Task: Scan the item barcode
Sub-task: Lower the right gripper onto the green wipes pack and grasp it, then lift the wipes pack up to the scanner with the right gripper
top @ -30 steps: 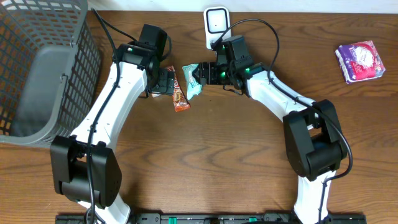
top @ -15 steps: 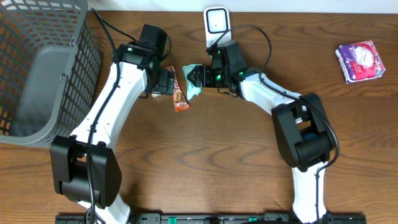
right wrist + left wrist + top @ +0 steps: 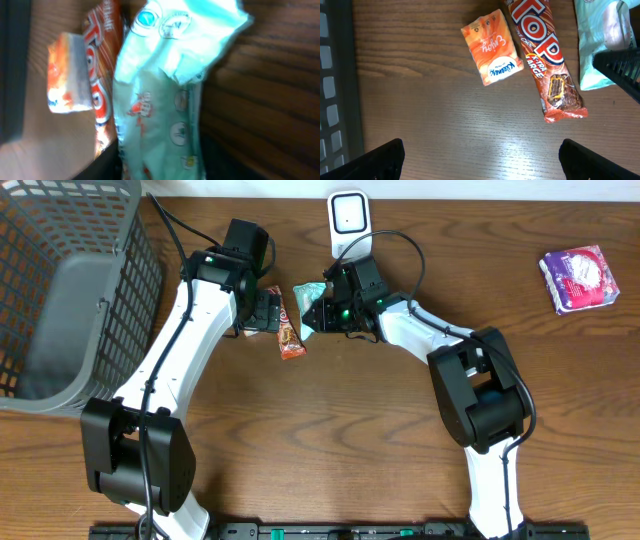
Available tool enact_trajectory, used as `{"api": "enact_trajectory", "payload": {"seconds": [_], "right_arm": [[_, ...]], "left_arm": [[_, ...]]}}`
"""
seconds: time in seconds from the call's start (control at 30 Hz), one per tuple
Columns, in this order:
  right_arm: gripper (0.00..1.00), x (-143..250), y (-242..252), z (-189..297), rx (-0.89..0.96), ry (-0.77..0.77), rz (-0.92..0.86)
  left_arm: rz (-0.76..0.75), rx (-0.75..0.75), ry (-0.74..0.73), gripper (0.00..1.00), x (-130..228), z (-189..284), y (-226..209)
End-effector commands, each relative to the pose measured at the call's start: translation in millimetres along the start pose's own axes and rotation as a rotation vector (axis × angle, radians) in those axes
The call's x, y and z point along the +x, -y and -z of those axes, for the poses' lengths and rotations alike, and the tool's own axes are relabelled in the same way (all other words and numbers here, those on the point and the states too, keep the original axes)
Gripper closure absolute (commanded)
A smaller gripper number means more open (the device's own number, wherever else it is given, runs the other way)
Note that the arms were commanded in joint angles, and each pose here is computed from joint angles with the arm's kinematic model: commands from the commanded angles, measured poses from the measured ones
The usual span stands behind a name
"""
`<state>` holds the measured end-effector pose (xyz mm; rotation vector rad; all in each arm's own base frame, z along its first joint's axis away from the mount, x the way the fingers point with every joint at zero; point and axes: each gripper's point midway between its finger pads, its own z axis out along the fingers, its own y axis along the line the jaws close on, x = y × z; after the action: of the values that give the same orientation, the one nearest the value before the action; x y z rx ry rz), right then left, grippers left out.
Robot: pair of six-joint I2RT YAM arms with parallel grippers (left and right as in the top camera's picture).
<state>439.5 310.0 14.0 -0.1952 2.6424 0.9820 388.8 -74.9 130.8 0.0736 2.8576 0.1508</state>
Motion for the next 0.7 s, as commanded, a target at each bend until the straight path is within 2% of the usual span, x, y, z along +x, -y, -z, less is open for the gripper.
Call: {"api": "enact_trajectory", "payload": {"seconds": [0.0, 0.1, 0.3, 0.67], "right_arm": [[0.73, 17, 23, -17, 0.058, -0.037, -0.012], [0.85, 11, 24, -15, 0.052, -0.017, -0.017], [0.98, -6, 25, -7, -0.001, 0.023, -0.035], [0.99, -23, 21, 22, -0.223, 0.0, -0.078]], "left_arm": [[-0.005, -0.002, -0.008, 0.02, 1, -2, -1], [-0.005, -0.002, -0.008, 0.02, 1, -2, -1], [-0.005, -0.002, -0.008, 0.02, 1, -2, -1], [-0.005, -0.002, -0.008, 0.02, 1, -2, -1]]}}
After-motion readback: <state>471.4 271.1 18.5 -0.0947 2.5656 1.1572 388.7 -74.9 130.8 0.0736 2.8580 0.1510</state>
